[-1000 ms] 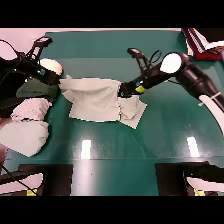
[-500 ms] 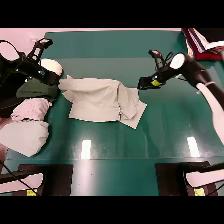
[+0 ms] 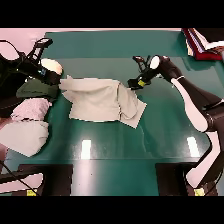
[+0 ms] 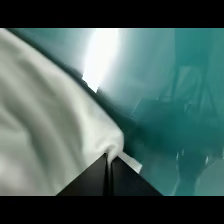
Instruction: Fold the shirts.
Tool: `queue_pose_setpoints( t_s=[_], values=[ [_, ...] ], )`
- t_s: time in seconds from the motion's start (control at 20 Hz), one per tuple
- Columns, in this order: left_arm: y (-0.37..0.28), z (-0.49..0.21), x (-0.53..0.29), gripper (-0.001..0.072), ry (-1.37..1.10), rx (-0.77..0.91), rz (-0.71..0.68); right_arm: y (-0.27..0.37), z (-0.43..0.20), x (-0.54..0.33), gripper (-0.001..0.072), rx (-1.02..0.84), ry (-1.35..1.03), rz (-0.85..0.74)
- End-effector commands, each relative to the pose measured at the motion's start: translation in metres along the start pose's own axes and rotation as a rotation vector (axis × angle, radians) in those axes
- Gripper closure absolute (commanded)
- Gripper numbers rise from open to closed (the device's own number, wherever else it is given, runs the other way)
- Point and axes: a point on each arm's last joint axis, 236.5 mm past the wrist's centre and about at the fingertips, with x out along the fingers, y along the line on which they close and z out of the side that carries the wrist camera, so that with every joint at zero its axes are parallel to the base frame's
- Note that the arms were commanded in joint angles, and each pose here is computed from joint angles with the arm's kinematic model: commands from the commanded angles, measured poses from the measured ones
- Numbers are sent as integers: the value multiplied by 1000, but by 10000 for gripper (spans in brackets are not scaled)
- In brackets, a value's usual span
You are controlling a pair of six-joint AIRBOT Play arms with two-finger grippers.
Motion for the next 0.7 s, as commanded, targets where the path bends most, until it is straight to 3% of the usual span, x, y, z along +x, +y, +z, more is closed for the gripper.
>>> queue_pose_setpoints(
  t_s=[0.0, 0.2, 0.4, 0.65],
  values=[
    [-2, 16, -23, 680, -51, 2, 12, 2, 27, -47, 694, -105, -87, -89],
    [-26, 88, -180, 680, -440, 103, 115, -3, 49, -268, 694, -181, -422, -322],
    [-73, 98, -356, 680, -842, 206, 210, 39, -28, -476, 694, -189, -834, -359],
    [-92, 76, -386, 681, -892, 222, 196, 33, -128, -544, 694, -28, -993, -383]
  ],
)
